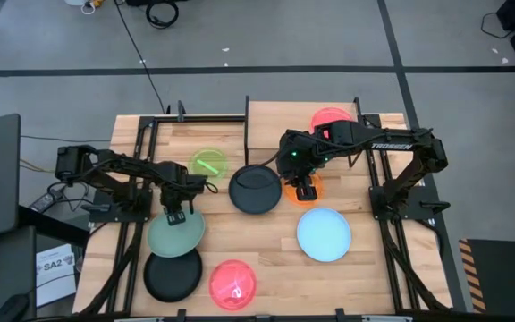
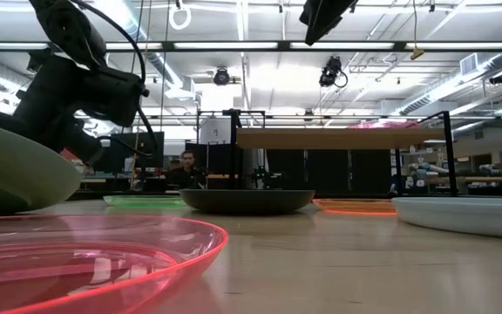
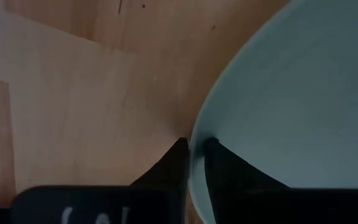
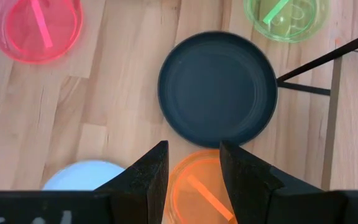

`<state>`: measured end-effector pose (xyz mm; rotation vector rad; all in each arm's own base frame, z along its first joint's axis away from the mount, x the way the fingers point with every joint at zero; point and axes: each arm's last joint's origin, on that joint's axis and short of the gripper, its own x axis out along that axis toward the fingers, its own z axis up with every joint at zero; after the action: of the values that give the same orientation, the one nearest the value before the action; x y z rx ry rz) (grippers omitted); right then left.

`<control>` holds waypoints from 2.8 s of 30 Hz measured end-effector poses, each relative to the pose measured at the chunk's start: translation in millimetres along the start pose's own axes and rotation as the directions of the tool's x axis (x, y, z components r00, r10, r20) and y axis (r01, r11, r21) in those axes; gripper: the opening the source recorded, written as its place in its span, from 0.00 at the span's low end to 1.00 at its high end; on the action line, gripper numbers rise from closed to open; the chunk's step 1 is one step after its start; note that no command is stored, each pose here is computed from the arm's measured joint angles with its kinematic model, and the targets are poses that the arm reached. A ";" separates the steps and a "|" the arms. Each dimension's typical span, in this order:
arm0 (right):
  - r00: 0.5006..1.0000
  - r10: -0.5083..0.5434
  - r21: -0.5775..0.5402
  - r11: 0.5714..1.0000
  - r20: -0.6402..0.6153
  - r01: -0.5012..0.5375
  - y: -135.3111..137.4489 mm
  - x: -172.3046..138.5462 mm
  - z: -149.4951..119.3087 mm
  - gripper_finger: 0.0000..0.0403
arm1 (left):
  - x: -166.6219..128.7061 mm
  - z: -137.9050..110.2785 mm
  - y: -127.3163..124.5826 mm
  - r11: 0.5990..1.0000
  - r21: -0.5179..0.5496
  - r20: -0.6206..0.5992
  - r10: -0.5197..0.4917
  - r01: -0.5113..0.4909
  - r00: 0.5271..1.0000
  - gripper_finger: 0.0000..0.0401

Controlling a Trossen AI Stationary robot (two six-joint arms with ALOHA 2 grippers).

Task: Place and stack plates onto a shelf
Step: Put the left blue plate on the shelf

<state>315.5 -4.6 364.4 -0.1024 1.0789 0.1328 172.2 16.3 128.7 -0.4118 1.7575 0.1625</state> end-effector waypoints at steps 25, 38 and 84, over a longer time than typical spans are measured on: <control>1.000 0.003 -0.004 1.000 -0.025 -0.003 -0.8 0.0 -2.6 0.37 | -0.3 -1.6 0.2 1.000 -0.003 -0.016 0.002 -0.002 1.000 0.06; 0.999 0.004 -0.003 1.000 -0.032 -0.004 -0.6 -0.1 -3.3 0.37 | -0.1 -4.0 -0.6 0.999 -0.011 -0.049 -0.041 0.040 0.998 0.05; 0.987 -0.096 0.062 0.993 -0.127 0.104 -1.4 -19.5 -20.8 0.37 | -178.9 44.8 -29.1 0.976 0.215 0.411 -0.112 0.023 0.905 0.03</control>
<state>288.5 -10.2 371.8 -0.1034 1.1984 -0.0013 255.0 37.3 294.6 -0.2617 1.3143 0.0152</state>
